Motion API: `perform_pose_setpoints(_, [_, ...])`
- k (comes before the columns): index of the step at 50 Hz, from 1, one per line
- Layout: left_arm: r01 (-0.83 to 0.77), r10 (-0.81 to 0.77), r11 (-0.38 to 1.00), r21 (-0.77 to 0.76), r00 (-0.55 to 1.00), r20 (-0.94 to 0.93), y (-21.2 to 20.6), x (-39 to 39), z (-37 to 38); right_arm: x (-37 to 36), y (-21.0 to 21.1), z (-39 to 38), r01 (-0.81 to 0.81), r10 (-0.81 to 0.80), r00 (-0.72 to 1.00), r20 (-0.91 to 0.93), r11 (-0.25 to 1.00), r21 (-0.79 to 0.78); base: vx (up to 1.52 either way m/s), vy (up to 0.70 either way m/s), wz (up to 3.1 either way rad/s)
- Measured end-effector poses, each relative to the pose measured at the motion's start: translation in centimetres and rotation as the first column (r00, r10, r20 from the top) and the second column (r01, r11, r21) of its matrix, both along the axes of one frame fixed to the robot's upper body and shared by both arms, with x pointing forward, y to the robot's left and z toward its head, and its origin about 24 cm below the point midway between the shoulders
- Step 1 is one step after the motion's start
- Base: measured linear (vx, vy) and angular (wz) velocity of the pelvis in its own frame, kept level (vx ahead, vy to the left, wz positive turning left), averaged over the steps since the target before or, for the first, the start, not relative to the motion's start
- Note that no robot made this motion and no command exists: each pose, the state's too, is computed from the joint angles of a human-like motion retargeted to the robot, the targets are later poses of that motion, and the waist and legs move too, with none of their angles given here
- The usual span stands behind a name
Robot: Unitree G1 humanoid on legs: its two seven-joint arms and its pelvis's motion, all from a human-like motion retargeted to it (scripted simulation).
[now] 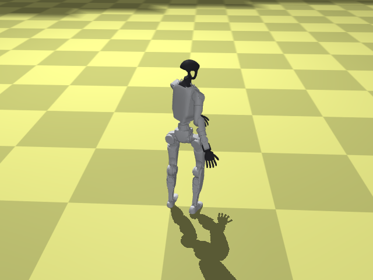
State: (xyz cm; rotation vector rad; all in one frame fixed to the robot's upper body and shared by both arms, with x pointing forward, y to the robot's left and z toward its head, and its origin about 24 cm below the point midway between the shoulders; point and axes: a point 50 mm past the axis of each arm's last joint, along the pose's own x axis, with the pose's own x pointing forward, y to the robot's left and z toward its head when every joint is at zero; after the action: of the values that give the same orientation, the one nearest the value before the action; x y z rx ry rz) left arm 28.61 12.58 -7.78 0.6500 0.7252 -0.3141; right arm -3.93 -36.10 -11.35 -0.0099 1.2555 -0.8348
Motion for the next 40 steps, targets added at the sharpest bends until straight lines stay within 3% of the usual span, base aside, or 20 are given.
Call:
perform_pose_setpoints(10, [0.002,-0.002,0.999,-0.037,1.000,0.003,-0.8,0.2,0.2,-1.9,-1.4,1.1,0.025,-0.027,0.998,-0.063,0.999,-0.032,0.29,0.05,0.04])
perform_pose_setpoints(30, [-0.156,0.154,0.987,-0.021,0.984,-0.092,3.8,-3.3,-2.5,1.7,-0.7,0.4,-0.261,0.261,0.960,-0.098,0.965,0.013,0.24,0.14,-0.39])
perform_pose_setpoints(40, [-0.156,0.153,0.987,-0.041,0.986,-0.069,2.3,-1.7,-1.5,0.5,-0.5,0.4,-0.198,0.197,0.975,-0.102,0.980,0.003,0.23,0.16,0.49])
